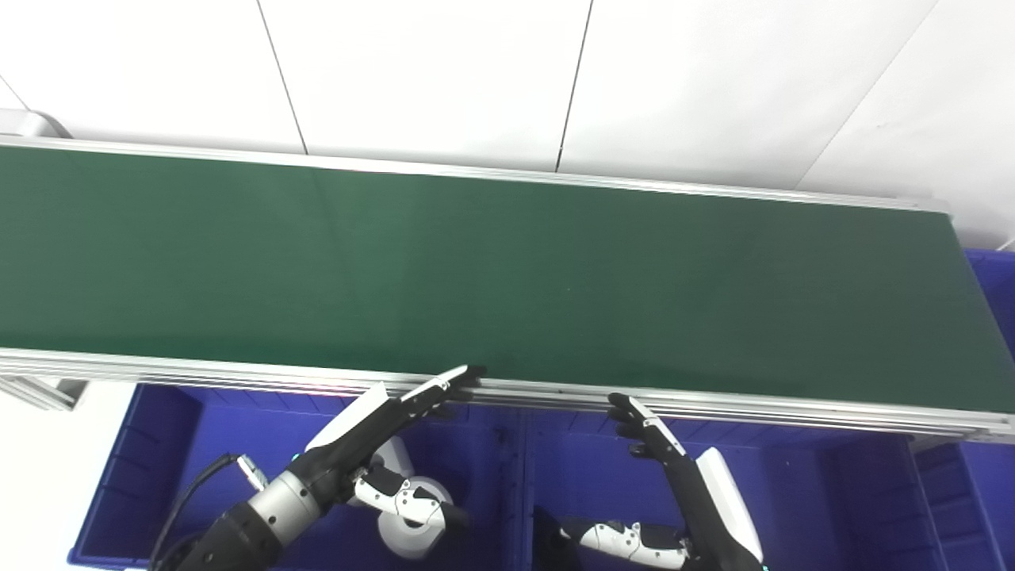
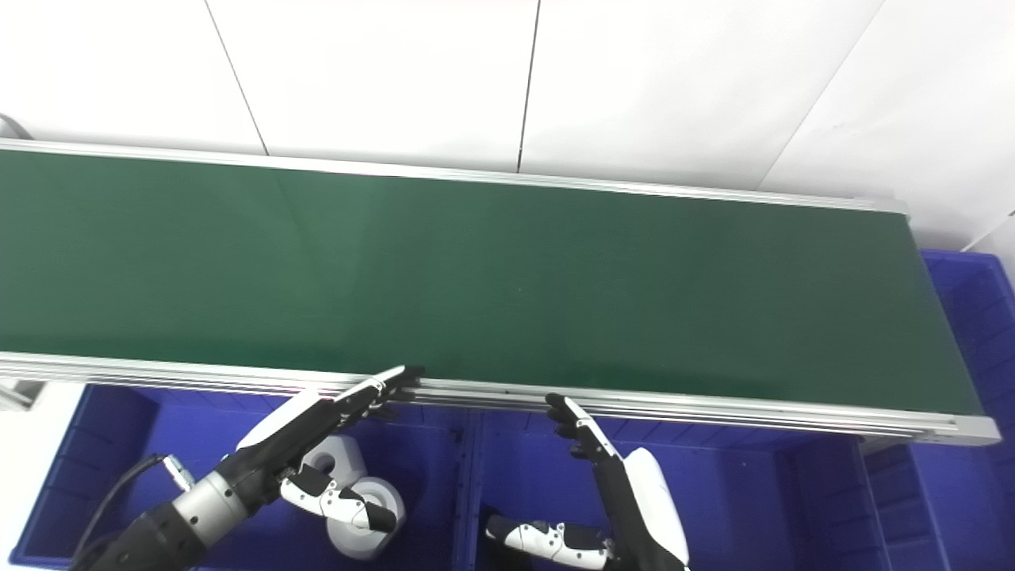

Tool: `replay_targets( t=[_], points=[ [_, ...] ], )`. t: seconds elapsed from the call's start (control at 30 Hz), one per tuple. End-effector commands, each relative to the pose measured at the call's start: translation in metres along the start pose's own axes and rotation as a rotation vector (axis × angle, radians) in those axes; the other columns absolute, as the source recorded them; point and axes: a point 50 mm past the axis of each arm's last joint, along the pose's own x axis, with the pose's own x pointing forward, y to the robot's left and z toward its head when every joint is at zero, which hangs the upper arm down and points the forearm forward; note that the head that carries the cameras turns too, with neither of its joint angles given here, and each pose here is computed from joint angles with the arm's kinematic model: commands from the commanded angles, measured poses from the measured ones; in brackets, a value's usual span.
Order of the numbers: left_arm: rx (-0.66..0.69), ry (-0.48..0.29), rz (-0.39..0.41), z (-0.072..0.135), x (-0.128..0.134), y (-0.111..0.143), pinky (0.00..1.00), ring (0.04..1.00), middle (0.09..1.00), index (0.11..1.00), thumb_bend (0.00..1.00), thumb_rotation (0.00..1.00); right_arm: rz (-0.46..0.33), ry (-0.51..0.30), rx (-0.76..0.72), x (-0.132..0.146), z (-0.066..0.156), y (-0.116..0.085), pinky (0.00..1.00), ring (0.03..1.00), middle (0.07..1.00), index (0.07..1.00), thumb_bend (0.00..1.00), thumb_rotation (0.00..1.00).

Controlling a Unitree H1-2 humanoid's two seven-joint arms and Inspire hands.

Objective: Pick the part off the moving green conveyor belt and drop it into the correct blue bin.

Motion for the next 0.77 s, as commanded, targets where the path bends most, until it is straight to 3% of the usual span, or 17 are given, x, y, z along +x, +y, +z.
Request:
replay_targets(
  t=[0.0, 0.1, 0.33, 0.73],
  points=[
    [-0.024, -0.082, 0.040, 0.0102, -0.0046, -0.0023, 0.86, 0.921, 0.958, 0.969, 0.75, 0.30, -0.032, -0.011, -0.005, -0.0032, 0.0079, -0.0052, 0.78, 0.834, 0.861, 0.901, 0.81, 0.37],
    [-0.056, -0.076, 0.063, 0.0100, -0.0092, -0.0070, 0.85, 0.921, 0.962, 0.972, 0.73, 0.25, -0.028, -0.006, 0.001, -0.0033, 0.0078, -0.0054, 0.78, 0.842, 0.868, 0.905, 0.81, 0.37],
    [-0.080, -0.060, 0.094, 0.0066, -0.0129, -0.0078, 0.90, 0.948, 0.971, 0.976, 0.73, 0.25, -0.036, -0.002, -0.004, -0.0036, 0.0089, -0.0050, 0.79, 0.839, 0.864, 0.902, 0.81, 0.37],
    [-0.044, -0.034, 0.092, 0.0034, -0.0101, -0.0062, 0.88, 0.926, 0.951, 0.960, 0.76, 0.24, -0.029, -0.002, 0.023, -0.0012, 0.0074, -0.0066, 0.81, 0.850, 0.865, 0.910, 0.82, 0.33]
  ],
)
